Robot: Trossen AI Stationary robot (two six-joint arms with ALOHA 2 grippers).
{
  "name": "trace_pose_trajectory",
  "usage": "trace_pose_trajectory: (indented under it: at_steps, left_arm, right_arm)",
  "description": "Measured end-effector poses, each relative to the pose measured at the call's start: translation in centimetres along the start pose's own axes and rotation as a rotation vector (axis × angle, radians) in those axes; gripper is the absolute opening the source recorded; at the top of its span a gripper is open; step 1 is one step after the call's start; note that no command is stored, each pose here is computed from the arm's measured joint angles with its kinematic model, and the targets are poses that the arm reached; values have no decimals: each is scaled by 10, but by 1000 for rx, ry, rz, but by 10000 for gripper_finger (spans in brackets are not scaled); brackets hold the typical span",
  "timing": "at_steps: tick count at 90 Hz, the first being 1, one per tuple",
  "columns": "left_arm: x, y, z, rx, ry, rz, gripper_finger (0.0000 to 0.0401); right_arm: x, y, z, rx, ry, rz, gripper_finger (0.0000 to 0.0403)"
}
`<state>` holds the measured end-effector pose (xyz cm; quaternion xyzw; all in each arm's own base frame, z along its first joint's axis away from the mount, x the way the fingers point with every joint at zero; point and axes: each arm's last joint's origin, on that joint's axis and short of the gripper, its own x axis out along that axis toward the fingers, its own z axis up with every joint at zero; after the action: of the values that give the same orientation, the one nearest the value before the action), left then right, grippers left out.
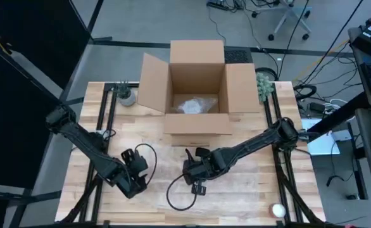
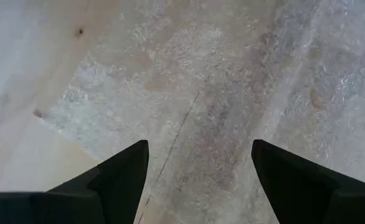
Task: Wrap mug
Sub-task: Wrap the orange mug with the bubble wrap
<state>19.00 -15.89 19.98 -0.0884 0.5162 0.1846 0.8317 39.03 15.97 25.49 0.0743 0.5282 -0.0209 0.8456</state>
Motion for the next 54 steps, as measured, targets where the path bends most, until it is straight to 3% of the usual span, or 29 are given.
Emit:
trace_pose_trajectory:
  at_steps: [9, 54]
  left_arm:
    - [0, 0, 0, 0, 0, 0, 273]
    - [0, 0, 0, -2, -4, -1, 273]
  right_arm:
    - [0, 7, 2, -17, -41, 32, 5]
    - [41, 14, -10, -28, 59, -22, 20]
